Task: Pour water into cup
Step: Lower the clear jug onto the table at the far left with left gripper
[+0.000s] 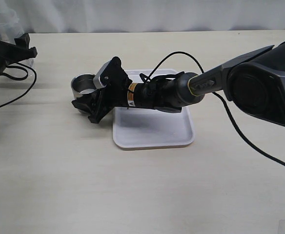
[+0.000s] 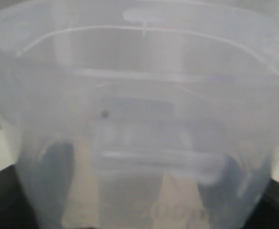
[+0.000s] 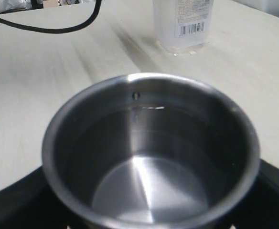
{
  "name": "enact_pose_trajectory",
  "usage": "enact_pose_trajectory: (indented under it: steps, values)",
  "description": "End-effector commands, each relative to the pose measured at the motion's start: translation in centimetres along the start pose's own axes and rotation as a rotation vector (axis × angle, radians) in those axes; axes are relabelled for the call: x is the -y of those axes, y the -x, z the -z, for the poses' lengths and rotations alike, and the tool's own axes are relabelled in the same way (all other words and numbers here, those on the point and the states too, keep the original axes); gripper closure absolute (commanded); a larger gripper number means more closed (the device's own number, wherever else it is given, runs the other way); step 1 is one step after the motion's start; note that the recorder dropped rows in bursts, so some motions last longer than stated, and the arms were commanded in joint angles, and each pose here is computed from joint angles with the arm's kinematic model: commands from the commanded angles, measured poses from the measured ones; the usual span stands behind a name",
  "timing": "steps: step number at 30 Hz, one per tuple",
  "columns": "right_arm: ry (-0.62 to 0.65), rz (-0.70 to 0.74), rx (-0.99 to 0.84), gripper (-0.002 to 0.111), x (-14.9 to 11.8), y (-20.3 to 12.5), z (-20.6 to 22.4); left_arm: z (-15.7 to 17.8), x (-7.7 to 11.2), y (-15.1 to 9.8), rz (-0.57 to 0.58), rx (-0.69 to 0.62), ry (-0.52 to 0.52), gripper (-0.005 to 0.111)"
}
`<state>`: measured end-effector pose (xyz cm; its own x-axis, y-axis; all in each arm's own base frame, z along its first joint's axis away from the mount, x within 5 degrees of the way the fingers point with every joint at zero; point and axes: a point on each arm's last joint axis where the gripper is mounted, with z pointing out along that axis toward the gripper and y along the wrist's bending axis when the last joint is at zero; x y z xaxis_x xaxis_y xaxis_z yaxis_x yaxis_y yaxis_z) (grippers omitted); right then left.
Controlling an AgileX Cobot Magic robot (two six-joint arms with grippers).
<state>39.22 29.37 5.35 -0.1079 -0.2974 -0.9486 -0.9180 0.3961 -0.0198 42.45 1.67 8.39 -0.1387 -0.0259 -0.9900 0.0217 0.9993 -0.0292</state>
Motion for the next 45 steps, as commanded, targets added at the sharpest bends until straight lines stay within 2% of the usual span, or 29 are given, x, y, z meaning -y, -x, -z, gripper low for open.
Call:
enact_pose_trajectory:
  steps: [1, 4, 9, 11, 25, 31, 45]
  values:
    - [-0.020, 0.002, -0.054, 0.104, 0.33, -0.78, 0.15, 0.01, -0.03, 0.44, 0.000, 0.031, 0.003, 0.092]
    - [-0.020, 0.002, -0.054, 0.104, 0.33, -0.78, 0.15, 0.01, -0.04, 0.40, 0.000, 0.027, 0.003, 0.073]
    - [-0.020, 0.002, -0.054, 0.104, 0.33, -0.78, 0.15, 0.01, -0.04, 0.38, 0.000, 0.025, 0.003, 0.030]
    - [-0.020, 0.002, -0.054, 0.104, 0.33, -0.78, 0.15, 0.01, -0.04, 0.38, 0.000, 0.025, 0.003, 0.024]
    - [-0.024, -0.001, -0.053, 0.104, 0.36, -0.77, 0.15, 0.01, -0.04, 0.38, 0.004, 0.025, 0.003, 0.023]
    - [-0.024, -0.001, -0.053, 0.104, 0.36, -0.77, 0.15, 0.01, -0.04, 0.29, 0.004, 0.016, 0.004, 0.002]
    - [-0.024, -0.001, -0.053, 0.104, 0.36, -0.77, 0.15, 0.52, 0.01, -0.39, 0.014, -0.017, 0.002, 0.002]
